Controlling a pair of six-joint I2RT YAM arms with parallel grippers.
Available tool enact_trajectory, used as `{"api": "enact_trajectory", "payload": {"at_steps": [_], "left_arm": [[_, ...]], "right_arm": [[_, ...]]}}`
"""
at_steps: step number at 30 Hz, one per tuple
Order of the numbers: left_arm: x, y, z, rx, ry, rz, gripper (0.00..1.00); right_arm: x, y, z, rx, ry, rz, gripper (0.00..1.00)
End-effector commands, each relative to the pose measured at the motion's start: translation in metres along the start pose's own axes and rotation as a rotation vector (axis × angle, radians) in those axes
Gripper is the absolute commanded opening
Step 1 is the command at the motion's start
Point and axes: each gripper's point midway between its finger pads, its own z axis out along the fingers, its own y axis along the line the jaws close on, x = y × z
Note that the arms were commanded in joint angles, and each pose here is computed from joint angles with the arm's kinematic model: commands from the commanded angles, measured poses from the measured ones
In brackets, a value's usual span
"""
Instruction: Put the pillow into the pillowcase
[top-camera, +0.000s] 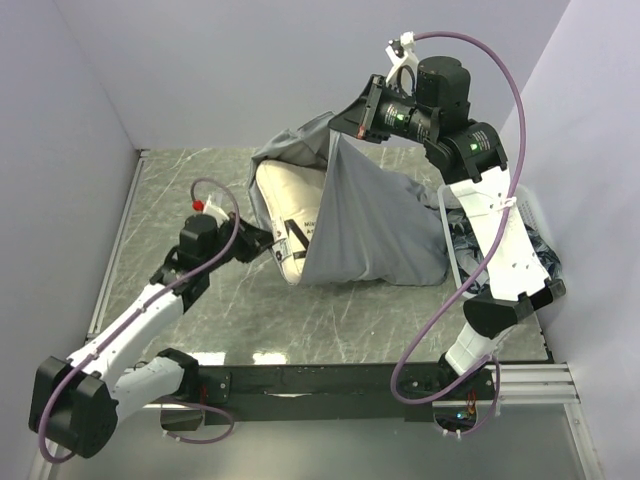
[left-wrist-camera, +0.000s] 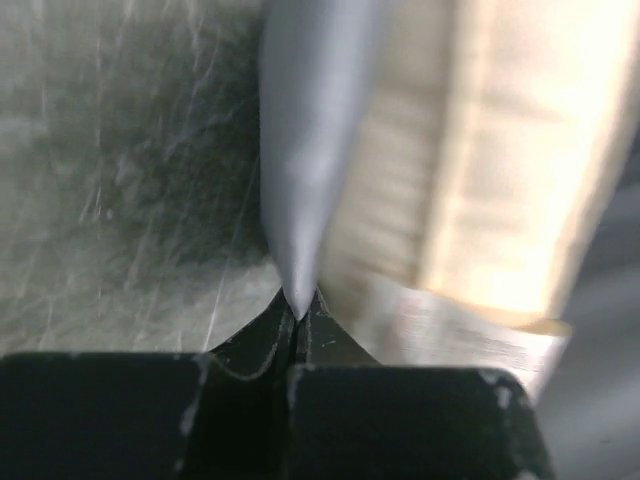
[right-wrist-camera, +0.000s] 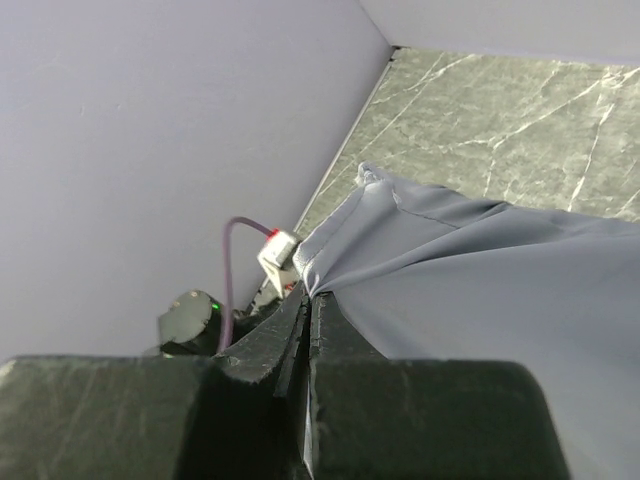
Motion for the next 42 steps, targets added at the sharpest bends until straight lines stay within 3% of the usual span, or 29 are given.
{"api": "enact_trajectory", "payload": {"at_steps": [1, 7, 9, 10, 12, 13, 16, 19, 25, 31, 35, 38, 42], "left_arm": [[-0.063, -0.098, -0.023, 0.131, -0.206, 0.188, 0.01], [-0.135, -0.268, -0.105, 0.339, -0.433, 0.42, 0.01], [-0.141, -0.287, -0.102, 0.364, -0.418, 0.452, 0.01], [-0.146, -0.315, -0.12, 0.424, -0.446, 0.474, 0.01], [-0.156, -0.324, -0.115, 0.406, -0.45, 0.488, 0.01], [-0.162, -0.343, -0.132, 0.443, -0.486, 0.503, 0.01], [-0.163, -0.36, -0.131, 0.492, -0.441, 0.522, 0.01], [-0.172, -0.35, -0.105, 0.41, -0.404, 0.506, 0.01], [-0.191, -0.321, -0.096, 0.334, -0.417, 0.448, 0.01], [-0.218, -0.332, -0.135, 0.409, -0.529, 0.411, 0.01], [-0.224, -0.344, -0.153, 0.459, -0.561, 0.376, 0.01], [-0.229, -0.336, -0.153, 0.421, -0.581, 0.338, 0.01], [-0.238, -0.269, -0.125, 0.214, -0.563, 0.242, 0.01]], "right_arm": [[-0.049, 0.035, -0.029, -0.078, -0.174, -0.079, 0.0], [-0.055, 0.027, -0.021, -0.118, -0.163, 0.026, 0.0], [-0.059, 0.039, -0.024, -0.221, -0.149, 0.09, 0.0], [-0.053, 0.033, -0.017, -0.232, -0.126, 0.126, 0.0], [-0.059, 0.037, -0.022, -0.299, -0.124, 0.171, 0.0], [-0.061, 0.039, -0.024, -0.32, -0.124, 0.184, 0.0], [-0.081, 0.039, -0.04, -0.373, -0.155, 0.231, 0.0], [-0.104, 0.045, -0.063, -0.418, -0.22, 0.237, 0.0], [-0.142, 0.061, -0.102, -0.49, -0.322, 0.217, 0.0], [-0.178, 0.079, -0.131, -0.604, -0.383, 0.243, 0.0], [-0.208, 0.064, -0.147, -0.616, -0.473, 0.277, 0.0], [-0.214, 0.051, -0.132, -0.592, -0.511, 0.306, 0.0], [-0.183, 0.055, -0.06, -0.558, -0.424, 0.323, 0.0]]}}
